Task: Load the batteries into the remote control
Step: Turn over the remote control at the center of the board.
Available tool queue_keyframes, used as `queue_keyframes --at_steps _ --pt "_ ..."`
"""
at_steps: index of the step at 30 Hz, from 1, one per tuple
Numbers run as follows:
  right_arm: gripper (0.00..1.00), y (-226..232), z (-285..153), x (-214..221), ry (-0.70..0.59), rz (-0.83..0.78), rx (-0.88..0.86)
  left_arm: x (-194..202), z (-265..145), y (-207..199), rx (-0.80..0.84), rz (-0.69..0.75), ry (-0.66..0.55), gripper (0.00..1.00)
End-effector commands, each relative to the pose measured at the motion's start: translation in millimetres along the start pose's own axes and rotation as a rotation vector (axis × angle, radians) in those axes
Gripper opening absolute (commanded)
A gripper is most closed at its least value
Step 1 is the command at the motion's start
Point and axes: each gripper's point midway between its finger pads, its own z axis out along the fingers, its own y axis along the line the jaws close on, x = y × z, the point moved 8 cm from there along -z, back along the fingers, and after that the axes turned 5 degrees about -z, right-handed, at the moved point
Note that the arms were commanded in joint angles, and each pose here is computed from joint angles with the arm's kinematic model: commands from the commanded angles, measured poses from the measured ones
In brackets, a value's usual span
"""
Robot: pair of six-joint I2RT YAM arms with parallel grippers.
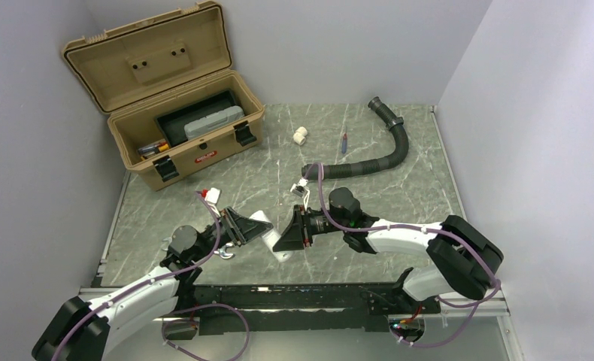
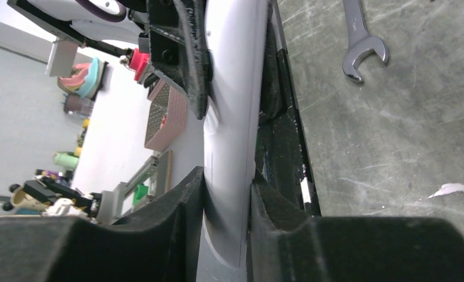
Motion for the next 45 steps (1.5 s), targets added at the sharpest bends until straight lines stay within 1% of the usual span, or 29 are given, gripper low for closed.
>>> queue_keyframes --at_steps 1,6,7,8,9,11,16,20,22,24,26,28,30,31,33,35,41,45 --pt "0.26 7.9 0.6 -4.7 -0.013 -0.055 -0.064 -8.3 6.1 -18.5 0.069 0.036 -0.028 0.09" --pt "0.1 8.3 1.5 -5.1 -0.006 -0.05 -0.075 -8.4 5.9 -17.4 0.064 0.032 -0.034 0.1" --pt "0.07 8.7 1.8 -5.7 -0.005 -0.05 -0.078 -8.3 5.9 -16.8 0.06 0.03 -0.034 0.12" --pt "0.04 9.3 1.9 -6.5 -0.007 -0.051 -0.081 -8.2 5.9 -15.9 0.055 0.029 -0.034 0.15" --pt "0.01 9.7 2.0 -7.0 -0.009 -0.05 -0.082 -8.2 5.8 -15.7 0.051 0.028 -0.034 0.19" --pt "0.0 10.5 1.8 -8.3 -0.017 -0.046 -0.077 -7.8 5.9 -14.1 0.037 0.025 -0.029 0.29" --pt "0.0 18.3 -2.8 -15.2 -0.076 -0.089 -0.052 -7.6 6.8 -13.9 0.025 0.033 -0.016 0.62" --pt "0.0 22.6 -6.9 -17.3 -0.096 -0.109 -0.032 -7.1 6.4 -11.3 0.011 0.028 -0.017 0.83" --pt "0.0 23.2 -9.0 -17.7 -0.104 -0.112 -0.003 -7.0 6.1 -8.4 -0.01 0.022 -0.021 0.97" --pt "0.0 19.3 -12.4 -19.3 -0.112 -0.124 0.084 -6.3 4.8 -1.9 -0.056 0.008 -0.029 0.99" --pt "0.0 8.7 -20.4 -22.1 -0.123 -0.123 0.277 -6.2 2.4 5.0 -0.116 0.011 -0.035 0.99" --pt "0.0 -3.8 -36.5 -23.2 -0.125 -0.117 0.529 -6.2 -1.2 11.1 -0.182 0.028 -0.042 0.99" --pt "0.0 -14.4 -55.1 -18.1 -0.113 -0.094 0.744 -7.5 -5.5 14.1 -0.243 0.045 -0.057 0.99" --pt "0.0 -18.1 -65.0 -11.8 -0.097 -0.068 0.837 -8.9 -7.6 14.1 -0.267 0.059 -0.068 0.99" --pt "0.0 -22.7 -81.2 -9.5 -0.129 -0.049 0.988 -11.4 -12.3 12.1 -0.304 0.086 -0.088 0.99" --pt "0.0 -25.5 -91.5 -4.2 -0.12 -0.034 1.075 -12.7 -16.2 12.7 -0.338 0.104 -0.101 0.99" --pt "0.0 -38.5 -111.6 11.3 0.004 0.043 1.335 -12.7 -21.5 18.5 -0.388 0.104 -0.12 1.0" --pt "0.0 -46.3 -120.1 22.4 0.071 0.076 1.448 -13.8 -21.8 18.4 -0.392 0.095 -0.134 0.99"
